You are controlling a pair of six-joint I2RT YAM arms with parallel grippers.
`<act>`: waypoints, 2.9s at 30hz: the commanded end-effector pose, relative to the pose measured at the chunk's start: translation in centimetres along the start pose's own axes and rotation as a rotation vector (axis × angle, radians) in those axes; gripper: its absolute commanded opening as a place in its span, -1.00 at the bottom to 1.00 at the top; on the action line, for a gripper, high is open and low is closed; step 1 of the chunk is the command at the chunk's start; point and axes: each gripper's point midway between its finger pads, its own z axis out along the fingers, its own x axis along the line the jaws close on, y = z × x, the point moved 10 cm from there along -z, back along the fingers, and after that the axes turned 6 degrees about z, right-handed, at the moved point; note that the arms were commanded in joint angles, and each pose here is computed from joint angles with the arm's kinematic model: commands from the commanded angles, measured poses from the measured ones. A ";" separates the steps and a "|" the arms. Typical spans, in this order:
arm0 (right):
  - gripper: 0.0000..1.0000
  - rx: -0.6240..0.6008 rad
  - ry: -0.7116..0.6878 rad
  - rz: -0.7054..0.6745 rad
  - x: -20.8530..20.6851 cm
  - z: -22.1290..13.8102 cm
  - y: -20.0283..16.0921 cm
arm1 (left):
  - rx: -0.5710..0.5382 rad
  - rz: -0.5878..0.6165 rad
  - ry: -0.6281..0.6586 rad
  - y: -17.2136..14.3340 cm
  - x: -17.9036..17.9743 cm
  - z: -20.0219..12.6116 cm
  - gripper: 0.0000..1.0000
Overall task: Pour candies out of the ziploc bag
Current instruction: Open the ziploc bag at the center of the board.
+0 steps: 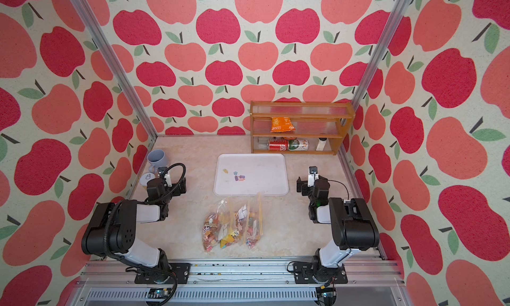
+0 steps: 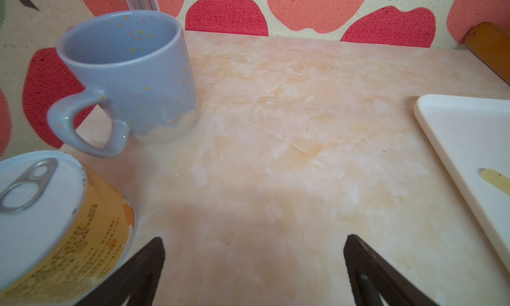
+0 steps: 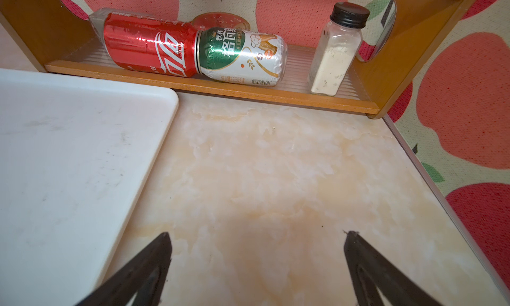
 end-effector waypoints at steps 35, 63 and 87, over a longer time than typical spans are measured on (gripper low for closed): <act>0.80 0.484 0.691 0.129 16.7 -20.1 17.7 | 0.328 -0.069 -0.257 12.8 -15.5 -21.9 0.84; -0.17 0.630 0.469 0.349 11.0 -19.2 10.0 | 0.491 0.044 -0.562 11.7 -29.5 -21.4 0.51; -0.53 0.685 0.806 0.549 13.8 -17.9 6.3 | 0.599 -0.021 -0.722 10.7 -34.2 -20.0 -0.25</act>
